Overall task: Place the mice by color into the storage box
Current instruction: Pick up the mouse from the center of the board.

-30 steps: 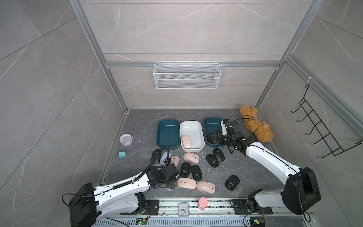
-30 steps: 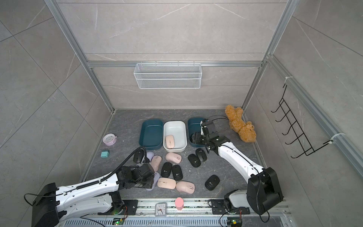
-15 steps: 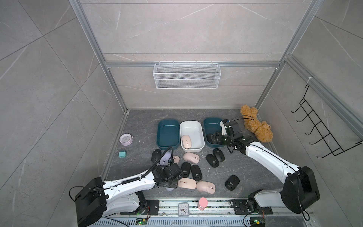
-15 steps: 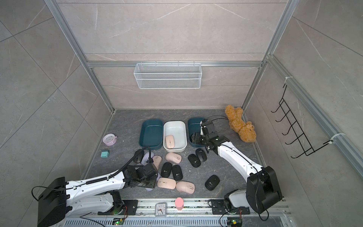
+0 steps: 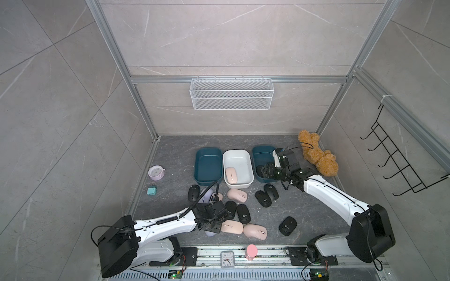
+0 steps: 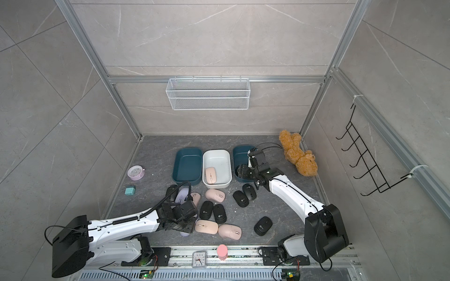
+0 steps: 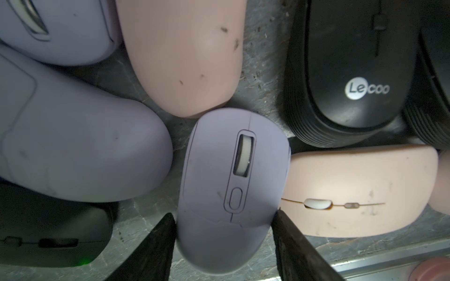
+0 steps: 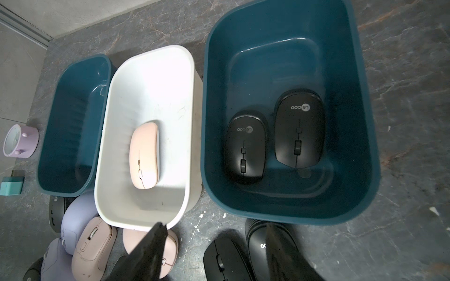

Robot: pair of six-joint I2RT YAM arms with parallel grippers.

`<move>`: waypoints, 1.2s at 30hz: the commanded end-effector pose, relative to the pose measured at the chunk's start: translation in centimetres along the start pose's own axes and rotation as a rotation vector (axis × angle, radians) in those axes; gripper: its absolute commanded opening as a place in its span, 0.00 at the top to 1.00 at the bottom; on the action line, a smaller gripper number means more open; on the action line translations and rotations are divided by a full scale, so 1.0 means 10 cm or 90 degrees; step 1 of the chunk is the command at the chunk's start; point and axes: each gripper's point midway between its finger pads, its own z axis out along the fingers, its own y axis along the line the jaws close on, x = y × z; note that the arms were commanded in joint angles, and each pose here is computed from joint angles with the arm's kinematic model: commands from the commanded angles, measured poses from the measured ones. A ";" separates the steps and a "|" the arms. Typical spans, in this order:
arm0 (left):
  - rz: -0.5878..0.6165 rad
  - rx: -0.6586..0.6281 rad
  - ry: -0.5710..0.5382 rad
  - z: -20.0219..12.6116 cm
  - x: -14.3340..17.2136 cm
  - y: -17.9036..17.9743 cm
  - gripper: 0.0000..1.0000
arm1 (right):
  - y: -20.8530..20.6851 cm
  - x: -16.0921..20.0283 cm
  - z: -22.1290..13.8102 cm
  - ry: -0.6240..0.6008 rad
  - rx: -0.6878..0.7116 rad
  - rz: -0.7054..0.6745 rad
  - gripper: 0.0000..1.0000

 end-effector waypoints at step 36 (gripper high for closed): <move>-0.047 -0.041 -0.093 -0.35 -0.35 0.07 0.53 | 0.07 -0.07 -0.07 -0.010 -0.012 0.012 0.34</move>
